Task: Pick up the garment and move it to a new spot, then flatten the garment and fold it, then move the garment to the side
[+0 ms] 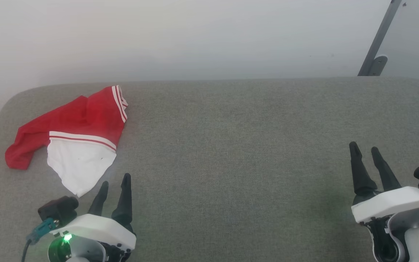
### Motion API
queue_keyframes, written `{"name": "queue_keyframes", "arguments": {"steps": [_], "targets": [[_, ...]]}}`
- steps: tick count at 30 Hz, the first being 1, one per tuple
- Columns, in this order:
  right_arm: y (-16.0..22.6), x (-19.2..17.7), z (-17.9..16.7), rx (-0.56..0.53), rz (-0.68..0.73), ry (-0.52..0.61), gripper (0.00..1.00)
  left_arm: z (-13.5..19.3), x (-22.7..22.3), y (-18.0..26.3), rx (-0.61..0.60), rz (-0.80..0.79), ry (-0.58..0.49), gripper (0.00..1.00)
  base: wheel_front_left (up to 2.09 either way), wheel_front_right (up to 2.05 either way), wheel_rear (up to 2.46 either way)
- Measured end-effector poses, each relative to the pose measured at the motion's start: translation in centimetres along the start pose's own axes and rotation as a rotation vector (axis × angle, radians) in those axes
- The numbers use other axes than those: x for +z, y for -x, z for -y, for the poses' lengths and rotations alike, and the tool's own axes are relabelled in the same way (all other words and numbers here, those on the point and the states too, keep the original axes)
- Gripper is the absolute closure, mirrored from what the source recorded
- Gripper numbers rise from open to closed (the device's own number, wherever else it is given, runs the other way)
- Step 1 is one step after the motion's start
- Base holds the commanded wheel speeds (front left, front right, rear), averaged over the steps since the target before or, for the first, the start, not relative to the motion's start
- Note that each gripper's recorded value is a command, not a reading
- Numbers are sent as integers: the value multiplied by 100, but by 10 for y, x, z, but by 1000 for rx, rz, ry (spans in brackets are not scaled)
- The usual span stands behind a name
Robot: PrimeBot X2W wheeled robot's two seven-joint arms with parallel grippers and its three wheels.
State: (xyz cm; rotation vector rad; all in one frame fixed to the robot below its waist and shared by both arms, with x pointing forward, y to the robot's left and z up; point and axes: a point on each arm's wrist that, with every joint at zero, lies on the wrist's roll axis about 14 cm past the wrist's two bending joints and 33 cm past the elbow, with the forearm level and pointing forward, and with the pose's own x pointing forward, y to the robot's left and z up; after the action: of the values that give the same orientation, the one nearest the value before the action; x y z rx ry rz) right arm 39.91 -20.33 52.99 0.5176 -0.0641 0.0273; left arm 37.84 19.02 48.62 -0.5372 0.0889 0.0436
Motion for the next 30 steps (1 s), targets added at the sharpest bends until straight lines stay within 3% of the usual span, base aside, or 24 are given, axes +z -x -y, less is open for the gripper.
{"name": "queue_keyframes", "arguments": {"steps": [10,30], "targets": [[-1,4,-4,20,20,156,0,13,8,0,-38,37,-145,0,0,0,0],[-2,6,-11,46,47,316,0,25,16,1,-82,96,-333,0,0,0,0]]}}
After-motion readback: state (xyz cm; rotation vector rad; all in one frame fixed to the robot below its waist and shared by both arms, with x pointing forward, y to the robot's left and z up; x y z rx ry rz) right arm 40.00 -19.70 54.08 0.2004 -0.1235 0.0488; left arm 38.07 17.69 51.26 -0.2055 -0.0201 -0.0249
